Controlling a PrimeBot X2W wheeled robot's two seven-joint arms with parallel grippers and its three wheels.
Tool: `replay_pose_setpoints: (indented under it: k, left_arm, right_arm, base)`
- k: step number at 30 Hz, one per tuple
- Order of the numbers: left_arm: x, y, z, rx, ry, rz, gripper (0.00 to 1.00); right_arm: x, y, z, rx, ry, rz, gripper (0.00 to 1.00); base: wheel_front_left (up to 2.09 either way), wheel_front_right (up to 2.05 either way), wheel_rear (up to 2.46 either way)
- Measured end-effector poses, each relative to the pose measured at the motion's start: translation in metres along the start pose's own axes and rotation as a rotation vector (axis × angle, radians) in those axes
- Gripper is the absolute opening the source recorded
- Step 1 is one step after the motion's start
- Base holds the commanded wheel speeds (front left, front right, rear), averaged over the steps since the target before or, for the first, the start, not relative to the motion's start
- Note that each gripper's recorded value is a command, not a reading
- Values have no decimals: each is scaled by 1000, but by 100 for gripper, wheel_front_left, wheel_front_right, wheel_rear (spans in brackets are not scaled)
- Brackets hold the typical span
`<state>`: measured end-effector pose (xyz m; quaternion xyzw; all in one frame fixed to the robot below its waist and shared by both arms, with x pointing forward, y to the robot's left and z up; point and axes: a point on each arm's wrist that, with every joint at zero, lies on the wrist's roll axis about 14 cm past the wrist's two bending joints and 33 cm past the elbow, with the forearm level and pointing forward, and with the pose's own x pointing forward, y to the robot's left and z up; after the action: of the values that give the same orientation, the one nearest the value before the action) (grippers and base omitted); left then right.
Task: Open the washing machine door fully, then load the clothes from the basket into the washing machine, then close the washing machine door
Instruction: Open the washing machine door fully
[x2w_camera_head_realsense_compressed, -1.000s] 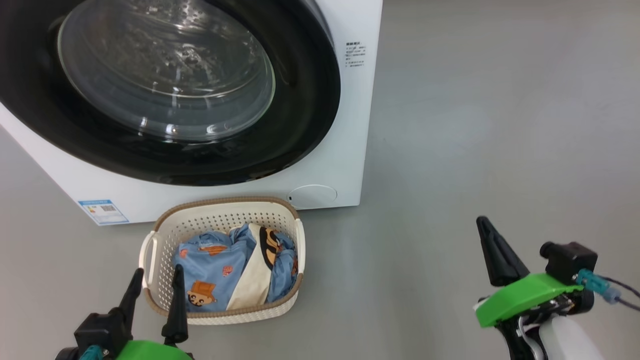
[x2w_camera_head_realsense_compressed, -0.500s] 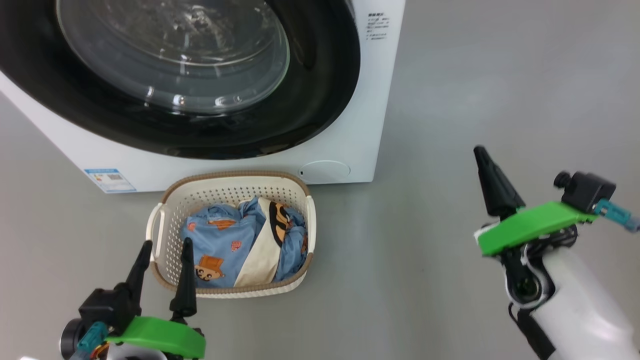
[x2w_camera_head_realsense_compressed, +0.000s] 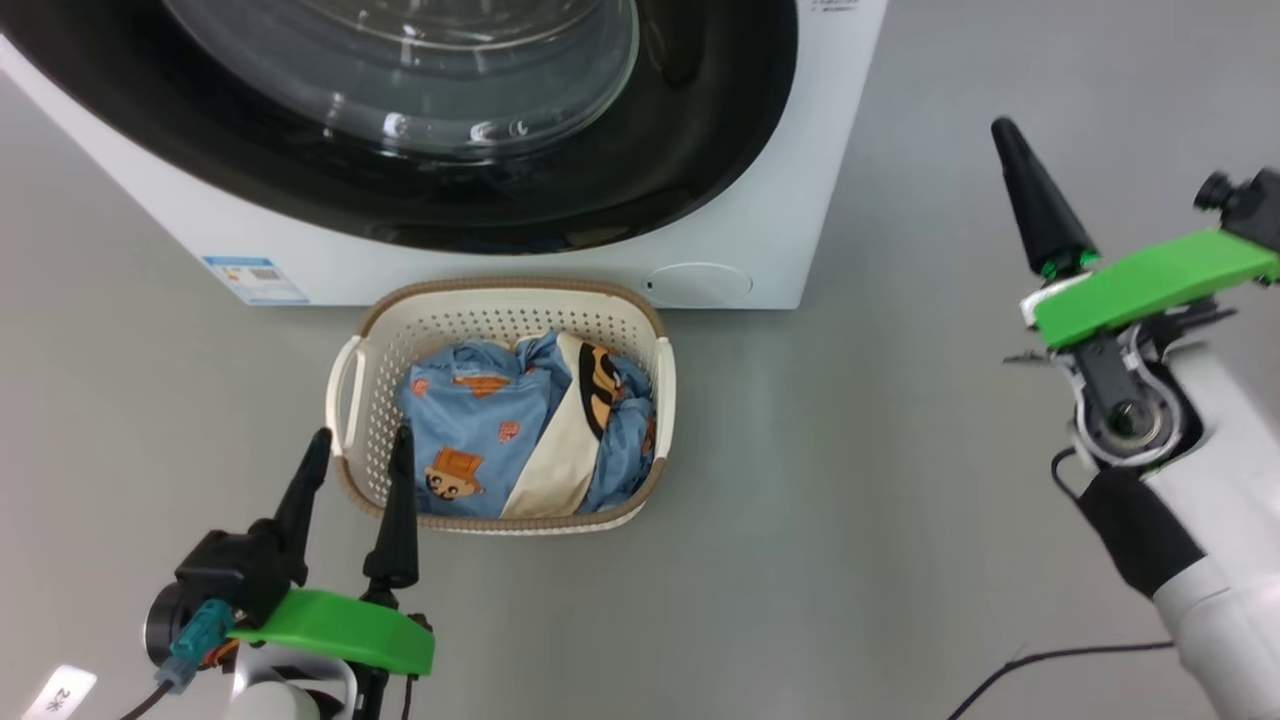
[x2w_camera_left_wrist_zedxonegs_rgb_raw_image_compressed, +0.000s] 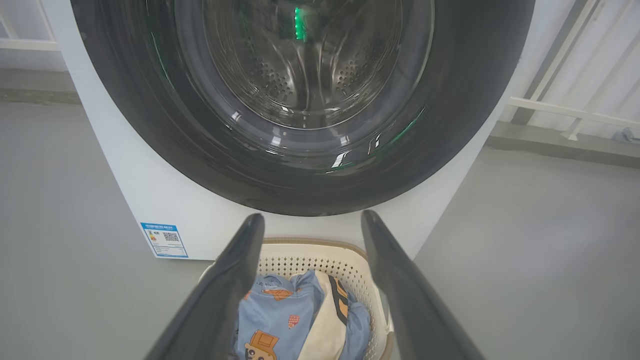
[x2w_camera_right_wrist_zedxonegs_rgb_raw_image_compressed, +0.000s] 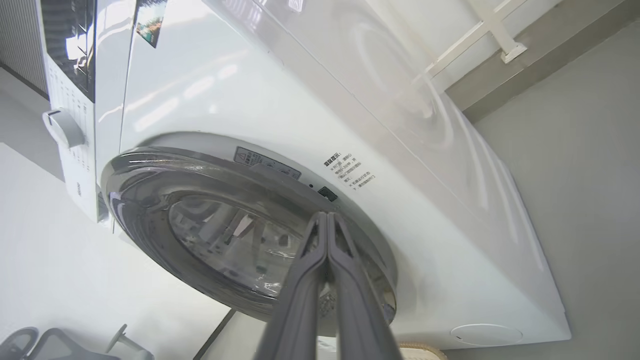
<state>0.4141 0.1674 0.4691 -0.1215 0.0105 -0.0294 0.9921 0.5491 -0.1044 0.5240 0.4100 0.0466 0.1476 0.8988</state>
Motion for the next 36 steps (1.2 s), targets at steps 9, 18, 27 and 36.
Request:
replay_pose_setpoints:
  k: [9, 18, 27, 36]
  left_arm:
    - [11, 7, -7, -4, 15, 17, 100]
    - [21, 11, -16, -10, 35, 23, 100]
    - [31, 12, -24, -14, 49, 20, 100]
    - [38, 13, -28, -18, 56, 20, 100]
  right_arm:
    - [35, 17, -9, 192, 165, 87, 0]
    - [59, 26, -13, 321, 315, 160, 0]
    - [83, 28, -7, 371, 366, 208, 0]
    - [108, 28, -13, 360, 422, 232, 0]
  base:
    - [0, 0, 0]
    - [0, 0, 0]
    - [0, 0, 0]
    - [0, 0, 0]
